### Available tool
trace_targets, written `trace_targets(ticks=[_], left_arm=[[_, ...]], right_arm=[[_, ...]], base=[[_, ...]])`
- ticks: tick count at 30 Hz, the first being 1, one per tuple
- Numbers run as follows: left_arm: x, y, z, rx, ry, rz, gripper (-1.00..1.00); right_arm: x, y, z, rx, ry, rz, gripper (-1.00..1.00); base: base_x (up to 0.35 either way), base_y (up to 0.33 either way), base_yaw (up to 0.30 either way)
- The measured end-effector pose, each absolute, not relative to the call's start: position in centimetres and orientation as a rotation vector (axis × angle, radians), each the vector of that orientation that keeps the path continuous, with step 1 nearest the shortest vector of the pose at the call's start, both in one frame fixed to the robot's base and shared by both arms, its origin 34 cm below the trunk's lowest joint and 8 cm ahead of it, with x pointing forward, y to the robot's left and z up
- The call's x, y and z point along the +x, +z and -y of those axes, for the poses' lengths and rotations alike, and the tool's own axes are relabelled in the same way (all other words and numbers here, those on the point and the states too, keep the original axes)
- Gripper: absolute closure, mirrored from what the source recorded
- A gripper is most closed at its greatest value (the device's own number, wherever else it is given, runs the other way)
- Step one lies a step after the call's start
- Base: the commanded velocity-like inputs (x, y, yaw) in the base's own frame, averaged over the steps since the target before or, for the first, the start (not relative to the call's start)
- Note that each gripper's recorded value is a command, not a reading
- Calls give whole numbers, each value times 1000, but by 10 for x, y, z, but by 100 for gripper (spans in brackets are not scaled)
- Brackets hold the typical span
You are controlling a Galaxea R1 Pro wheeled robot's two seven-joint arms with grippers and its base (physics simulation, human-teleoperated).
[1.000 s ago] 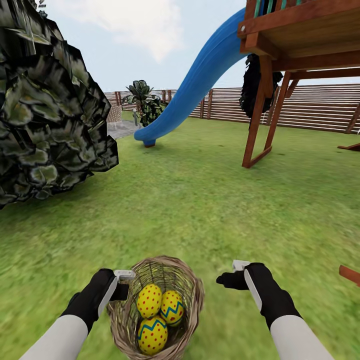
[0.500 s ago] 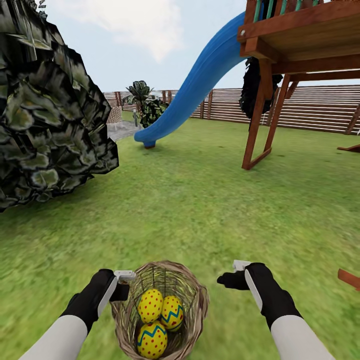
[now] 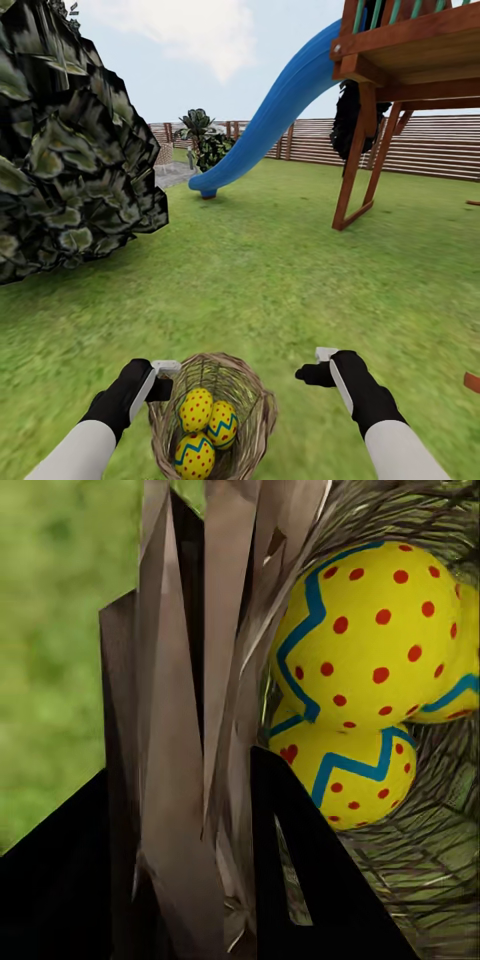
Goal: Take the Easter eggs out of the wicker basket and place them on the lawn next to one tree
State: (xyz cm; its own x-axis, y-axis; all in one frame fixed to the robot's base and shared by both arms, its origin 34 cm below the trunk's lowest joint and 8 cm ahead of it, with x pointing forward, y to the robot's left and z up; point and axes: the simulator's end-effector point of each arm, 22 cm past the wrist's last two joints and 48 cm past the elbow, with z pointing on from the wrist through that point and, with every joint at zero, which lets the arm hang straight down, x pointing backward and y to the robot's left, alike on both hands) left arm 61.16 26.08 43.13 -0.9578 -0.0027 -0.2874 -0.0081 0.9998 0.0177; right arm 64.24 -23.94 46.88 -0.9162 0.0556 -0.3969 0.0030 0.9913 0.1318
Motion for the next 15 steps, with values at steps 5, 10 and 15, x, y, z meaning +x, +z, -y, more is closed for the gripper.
trace_targets(ticks=[5, 10, 15], left_arm=[[614, 442, -263, -2, 39, -2850, 100], [616, 453, -261, -12, 24, -2850, 100], [618, 463, -265, 3, 46, -2850, 100]], right_arm=[[644, 479, 240, 40, 175, -2726, -100], [639, 481, 245, 40, 160, -2751, -100], [641, 491, 246, 40, 160, -2752, -100]], base=[[0, 0, 226], [0, 0, 109], [0, 0, 288]])
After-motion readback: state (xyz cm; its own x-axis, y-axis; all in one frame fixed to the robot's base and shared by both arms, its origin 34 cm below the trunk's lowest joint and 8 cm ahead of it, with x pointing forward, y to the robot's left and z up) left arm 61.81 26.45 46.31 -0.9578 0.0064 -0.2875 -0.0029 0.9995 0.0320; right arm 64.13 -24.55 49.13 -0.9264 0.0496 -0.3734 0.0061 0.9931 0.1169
